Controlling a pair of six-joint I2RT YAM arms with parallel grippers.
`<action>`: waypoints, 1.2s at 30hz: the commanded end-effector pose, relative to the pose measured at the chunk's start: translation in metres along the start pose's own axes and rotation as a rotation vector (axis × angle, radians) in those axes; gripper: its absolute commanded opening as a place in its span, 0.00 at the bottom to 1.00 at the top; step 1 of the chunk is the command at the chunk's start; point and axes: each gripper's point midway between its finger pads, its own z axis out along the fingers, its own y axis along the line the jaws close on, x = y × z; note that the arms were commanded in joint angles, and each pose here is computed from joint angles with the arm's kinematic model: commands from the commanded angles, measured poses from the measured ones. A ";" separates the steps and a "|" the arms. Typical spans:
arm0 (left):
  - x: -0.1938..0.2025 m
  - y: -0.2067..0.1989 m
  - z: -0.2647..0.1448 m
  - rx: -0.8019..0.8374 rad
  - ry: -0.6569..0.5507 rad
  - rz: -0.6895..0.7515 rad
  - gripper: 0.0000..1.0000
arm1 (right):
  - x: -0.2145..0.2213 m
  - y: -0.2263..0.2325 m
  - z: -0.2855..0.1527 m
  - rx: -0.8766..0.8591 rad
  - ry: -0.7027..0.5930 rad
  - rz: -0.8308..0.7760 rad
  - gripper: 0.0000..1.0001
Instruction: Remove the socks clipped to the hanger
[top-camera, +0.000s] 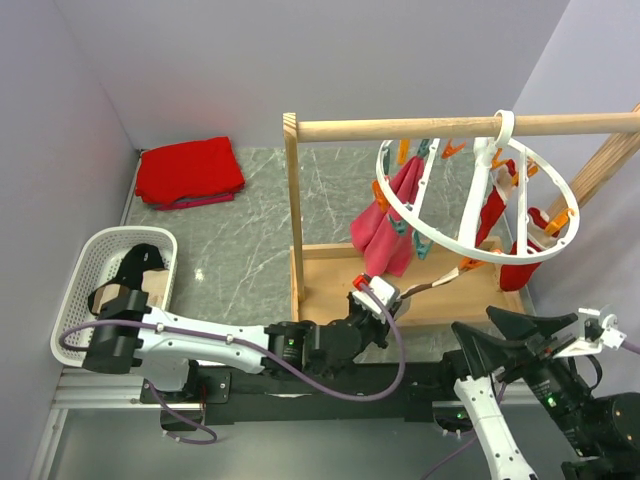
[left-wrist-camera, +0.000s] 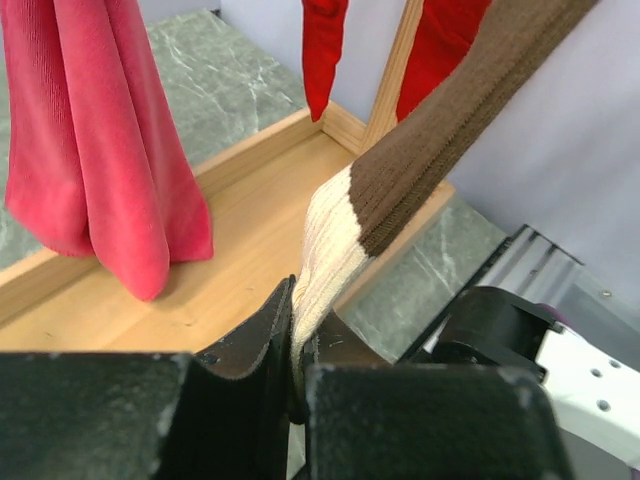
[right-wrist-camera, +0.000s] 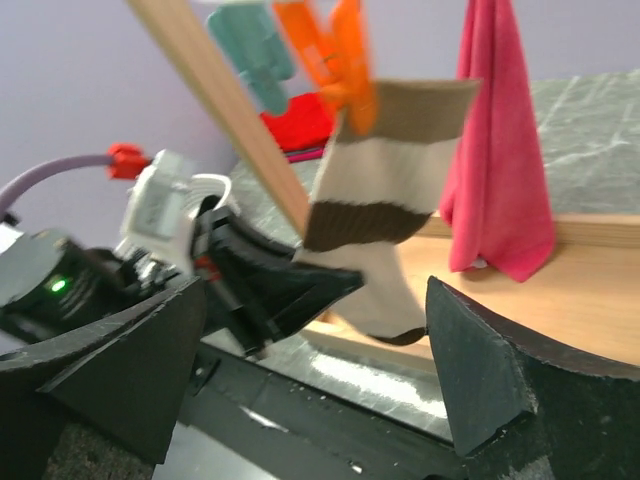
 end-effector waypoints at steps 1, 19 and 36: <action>-0.007 0.000 -0.013 0.036 0.015 -0.091 0.05 | -0.023 -0.012 0.029 0.054 -0.019 -0.017 0.94; 0.013 -0.054 -0.002 0.127 0.083 -0.082 0.01 | -0.044 -0.023 0.061 0.129 0.031 -0.039 0.84; 0.034 -0.092 0.016 0.163 0.150 -0.059 0.01 | -0.042 -0.023 0.056 0.129 0.025 -0.056 0.77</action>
